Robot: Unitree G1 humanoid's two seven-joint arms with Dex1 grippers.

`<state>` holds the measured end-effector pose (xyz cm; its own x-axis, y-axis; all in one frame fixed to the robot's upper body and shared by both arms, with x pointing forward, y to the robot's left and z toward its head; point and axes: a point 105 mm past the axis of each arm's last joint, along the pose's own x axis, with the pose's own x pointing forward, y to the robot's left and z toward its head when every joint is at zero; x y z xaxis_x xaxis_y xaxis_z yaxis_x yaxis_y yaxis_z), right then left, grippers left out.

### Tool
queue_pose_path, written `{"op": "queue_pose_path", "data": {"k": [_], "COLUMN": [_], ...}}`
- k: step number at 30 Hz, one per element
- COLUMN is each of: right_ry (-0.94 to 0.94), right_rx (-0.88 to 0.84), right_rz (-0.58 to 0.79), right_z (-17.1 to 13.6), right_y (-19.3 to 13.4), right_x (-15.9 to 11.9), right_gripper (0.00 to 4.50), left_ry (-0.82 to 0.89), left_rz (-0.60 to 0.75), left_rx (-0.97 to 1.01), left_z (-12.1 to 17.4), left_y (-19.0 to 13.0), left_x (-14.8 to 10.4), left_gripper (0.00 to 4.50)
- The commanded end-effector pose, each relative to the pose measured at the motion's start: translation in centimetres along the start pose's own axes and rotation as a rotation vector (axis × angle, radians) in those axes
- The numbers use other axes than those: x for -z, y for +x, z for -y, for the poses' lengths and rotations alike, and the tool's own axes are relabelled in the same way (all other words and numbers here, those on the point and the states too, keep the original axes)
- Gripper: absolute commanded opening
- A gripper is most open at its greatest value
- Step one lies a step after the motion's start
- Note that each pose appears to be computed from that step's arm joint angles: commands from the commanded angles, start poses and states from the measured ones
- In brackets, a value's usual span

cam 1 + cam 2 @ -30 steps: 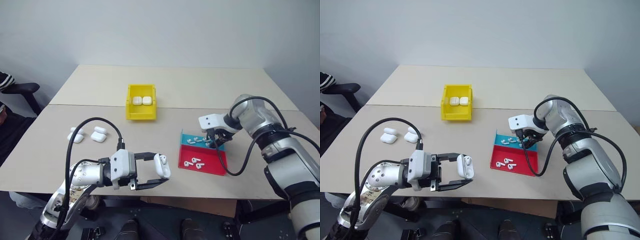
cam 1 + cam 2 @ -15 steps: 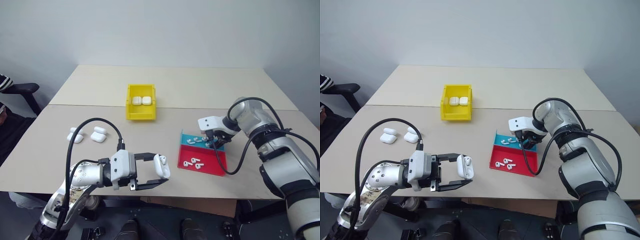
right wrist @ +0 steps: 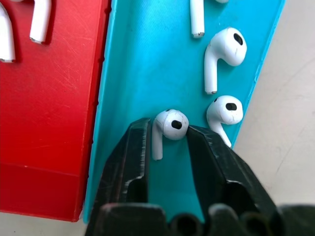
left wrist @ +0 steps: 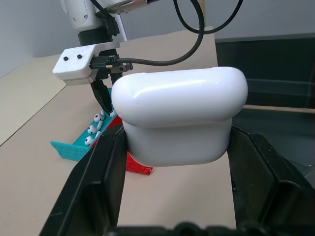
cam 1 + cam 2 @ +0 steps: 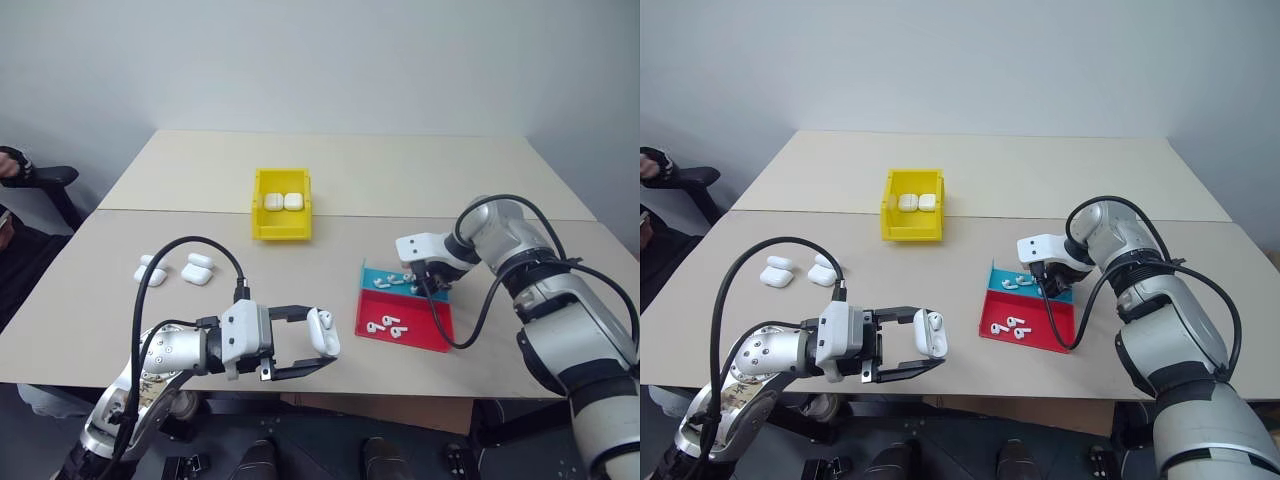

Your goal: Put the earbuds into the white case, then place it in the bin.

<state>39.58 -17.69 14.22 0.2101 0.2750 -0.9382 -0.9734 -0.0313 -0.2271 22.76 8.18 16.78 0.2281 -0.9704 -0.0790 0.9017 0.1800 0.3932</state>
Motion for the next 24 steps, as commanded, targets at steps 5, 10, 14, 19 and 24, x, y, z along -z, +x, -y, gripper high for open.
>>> {"op": "queue_pose_path", "data": {"k": [5, 10, 14, 19, 24], "right_ry": [-0.026, -0.03, -0.035, -0.038, -0.044], "right_rx": [0.052, 0.055, 0.05, 0.042, 0.04], "right_rz": [0.019, 0.023, 0.022, 0.016, 0.015], "right_z": [0.95, 1.01, 0.95, 0.78, 0.73], "right_y": [-1.43, -1.44, -1.46, -1.34, -1.3], "right_x": [-0.79, -0.95, -0.92, -0.71, -0.7], "right_gripper": [1.64, 1.64, 1.64, 1.26, 1.05], "left_ry": [0.039, 0.041, 0.042, 0.041, 0.043], "left_rz": [0.022, 0.024, 0.026, 0.023, 0.022], "left_rx": [0.007, 0.006, 0.005, 0.006, 0.009], "left_z": [0.2, 0.18, 0.2, 0.26, 0.29], "left_y": [0.03, 0.08, 0.11, 0.12, 0.11], "left_x": [-0.8, -0.79, -0.81, -0.74, -0.73], "left_gripper": [2.78, 2.78, 2.78, 2.78, 2.78]}}
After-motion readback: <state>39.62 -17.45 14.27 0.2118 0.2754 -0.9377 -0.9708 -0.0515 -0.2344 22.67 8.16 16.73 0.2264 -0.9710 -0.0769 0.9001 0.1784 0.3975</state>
